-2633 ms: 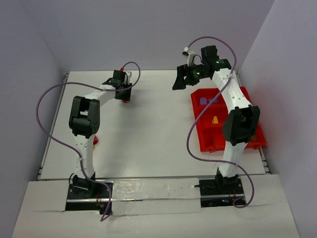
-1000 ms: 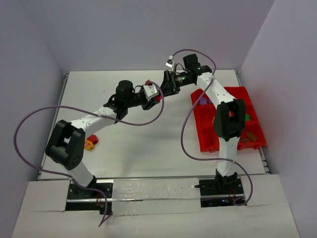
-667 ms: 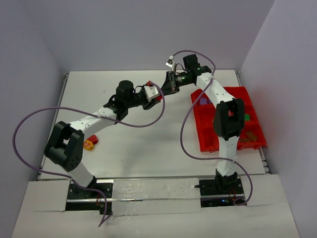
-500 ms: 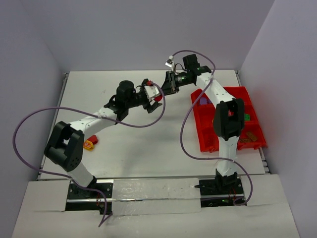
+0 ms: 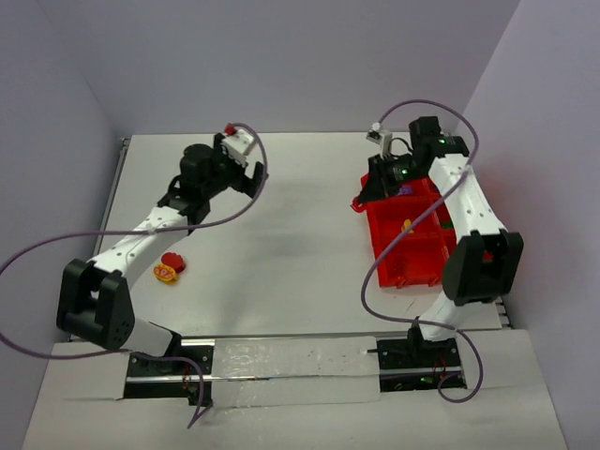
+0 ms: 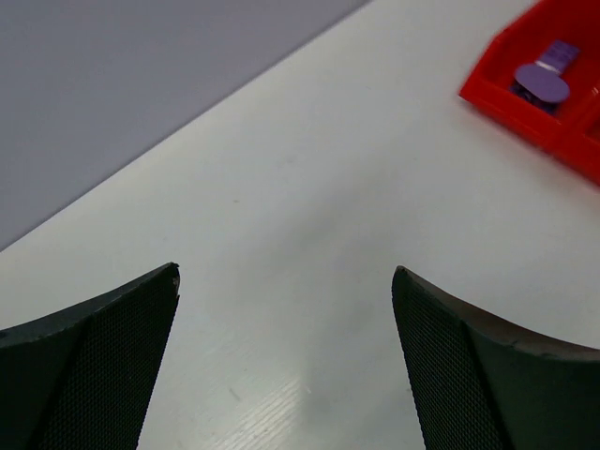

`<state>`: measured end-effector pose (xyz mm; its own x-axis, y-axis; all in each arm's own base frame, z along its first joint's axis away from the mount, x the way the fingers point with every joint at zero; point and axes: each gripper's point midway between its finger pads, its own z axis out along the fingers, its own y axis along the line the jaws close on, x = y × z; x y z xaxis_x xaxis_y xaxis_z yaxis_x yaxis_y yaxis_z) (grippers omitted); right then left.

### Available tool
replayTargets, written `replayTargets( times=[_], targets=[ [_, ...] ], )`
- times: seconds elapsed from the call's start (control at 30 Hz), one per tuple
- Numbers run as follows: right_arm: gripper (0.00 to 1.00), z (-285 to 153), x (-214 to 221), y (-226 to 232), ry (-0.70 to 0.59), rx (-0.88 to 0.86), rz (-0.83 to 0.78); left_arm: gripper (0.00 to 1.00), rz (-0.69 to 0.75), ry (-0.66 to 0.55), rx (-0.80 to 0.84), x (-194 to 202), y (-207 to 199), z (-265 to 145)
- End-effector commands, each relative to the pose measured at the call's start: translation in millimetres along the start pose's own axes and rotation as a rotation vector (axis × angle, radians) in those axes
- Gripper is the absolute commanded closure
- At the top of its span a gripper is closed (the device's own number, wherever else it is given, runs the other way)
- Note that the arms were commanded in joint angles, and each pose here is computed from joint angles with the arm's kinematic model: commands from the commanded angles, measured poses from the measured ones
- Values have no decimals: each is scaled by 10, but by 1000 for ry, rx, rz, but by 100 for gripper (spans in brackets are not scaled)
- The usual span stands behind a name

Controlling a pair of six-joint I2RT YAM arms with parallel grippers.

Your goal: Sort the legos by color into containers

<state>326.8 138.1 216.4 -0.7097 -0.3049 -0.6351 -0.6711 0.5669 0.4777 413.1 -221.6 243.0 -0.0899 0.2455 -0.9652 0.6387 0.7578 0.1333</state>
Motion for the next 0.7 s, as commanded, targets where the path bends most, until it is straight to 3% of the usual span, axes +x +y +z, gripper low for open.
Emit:
replayTargets(
  times=[0.0,0.27,0.67],
  targets=[
    [100,-304,636,84,134,103,-118,1,-122,54,-31,120,80,-347],
    [100,-693,1523,-363,328,404,-143,1,-196,281,-9,672,367,-935],
    [100,-739,1657,-973,353,628,-26,4,-175,555,-29,1448,649,-1846]
  ],
)
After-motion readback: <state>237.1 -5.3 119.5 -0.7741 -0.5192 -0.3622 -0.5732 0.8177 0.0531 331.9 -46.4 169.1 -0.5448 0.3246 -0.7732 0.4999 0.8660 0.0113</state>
